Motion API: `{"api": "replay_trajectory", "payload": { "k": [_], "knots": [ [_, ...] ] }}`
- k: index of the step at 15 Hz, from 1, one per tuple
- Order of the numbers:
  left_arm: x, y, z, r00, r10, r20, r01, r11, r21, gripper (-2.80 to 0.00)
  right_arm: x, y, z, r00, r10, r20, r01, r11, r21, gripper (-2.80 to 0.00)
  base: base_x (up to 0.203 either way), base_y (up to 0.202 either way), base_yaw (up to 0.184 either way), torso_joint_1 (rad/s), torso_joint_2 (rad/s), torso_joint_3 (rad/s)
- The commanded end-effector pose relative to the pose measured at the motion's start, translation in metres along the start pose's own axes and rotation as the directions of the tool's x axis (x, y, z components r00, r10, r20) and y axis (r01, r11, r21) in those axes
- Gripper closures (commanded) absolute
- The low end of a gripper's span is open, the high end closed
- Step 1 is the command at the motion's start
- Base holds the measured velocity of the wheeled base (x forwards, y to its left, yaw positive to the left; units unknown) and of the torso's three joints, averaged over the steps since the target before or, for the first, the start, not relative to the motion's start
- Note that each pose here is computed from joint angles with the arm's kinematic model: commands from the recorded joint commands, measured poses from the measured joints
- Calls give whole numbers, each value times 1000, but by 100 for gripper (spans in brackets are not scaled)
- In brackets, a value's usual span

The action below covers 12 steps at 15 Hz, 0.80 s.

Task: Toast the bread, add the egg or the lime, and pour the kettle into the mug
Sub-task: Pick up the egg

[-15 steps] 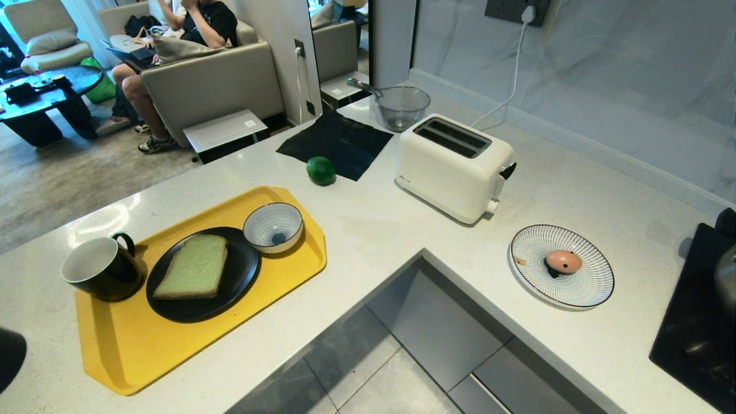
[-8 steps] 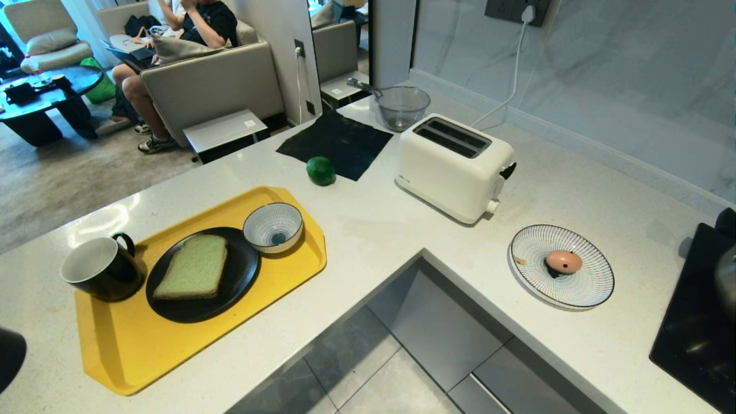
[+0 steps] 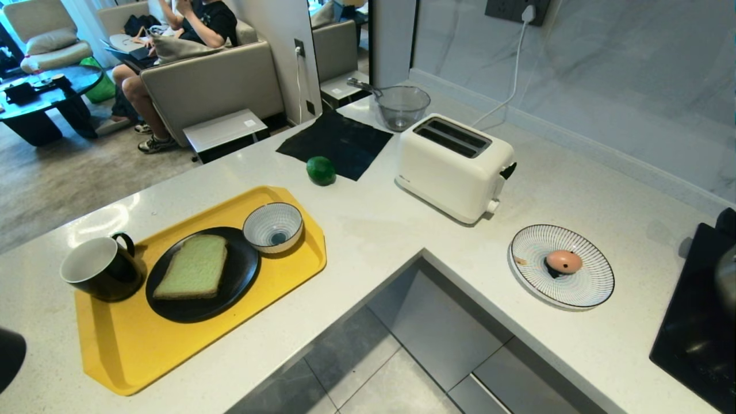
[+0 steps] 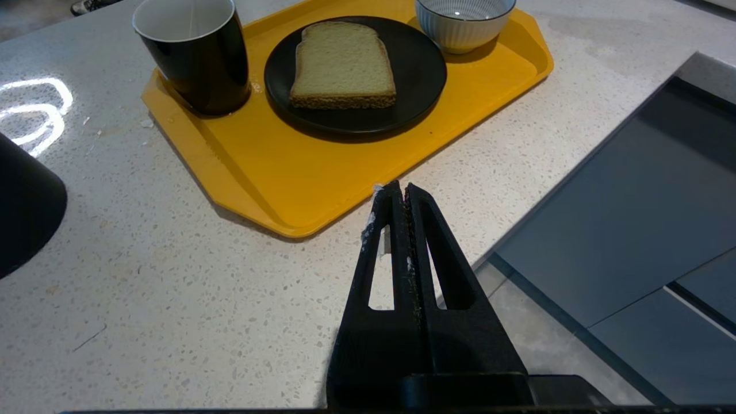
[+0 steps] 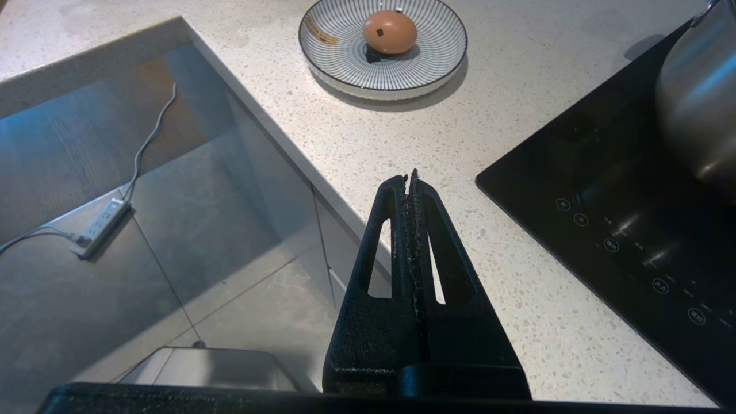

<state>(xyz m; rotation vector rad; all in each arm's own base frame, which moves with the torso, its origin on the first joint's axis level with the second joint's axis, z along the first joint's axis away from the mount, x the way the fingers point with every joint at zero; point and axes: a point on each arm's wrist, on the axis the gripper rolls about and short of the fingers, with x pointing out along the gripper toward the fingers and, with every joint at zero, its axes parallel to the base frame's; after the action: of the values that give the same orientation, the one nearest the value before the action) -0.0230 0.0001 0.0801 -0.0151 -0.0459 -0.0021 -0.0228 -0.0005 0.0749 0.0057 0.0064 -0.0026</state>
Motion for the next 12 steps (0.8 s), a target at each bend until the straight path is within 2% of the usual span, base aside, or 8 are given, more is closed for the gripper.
{"api": "replay_trajectory", "payload": {
  "k": [1, 8, 12],
  "knots": [
    [1, 0, -5, 1000, 4, -15, -4, 1000, -2, 0, 0, 0, 0, 1000, -1, -1, 1, 1000, 0, 0, 0, 0, 0, -2, 2, -76],
    [1, 0, -5, 1000, 4, -15, -4, 1000, 0, 0, 0, 0, 0, 1000, -1, 0, 1, 1000, -1, 0, 0, 0, 0, 4, 2, -165],
    [1, 0, -5, 1000, 4, -15, -4, 1000, -2, 0, 0, 0, 0, 1000, -1, -1, 1, 1000, -15, 0, 0, 0, 0, 2, 1, -26]
  ]
}}
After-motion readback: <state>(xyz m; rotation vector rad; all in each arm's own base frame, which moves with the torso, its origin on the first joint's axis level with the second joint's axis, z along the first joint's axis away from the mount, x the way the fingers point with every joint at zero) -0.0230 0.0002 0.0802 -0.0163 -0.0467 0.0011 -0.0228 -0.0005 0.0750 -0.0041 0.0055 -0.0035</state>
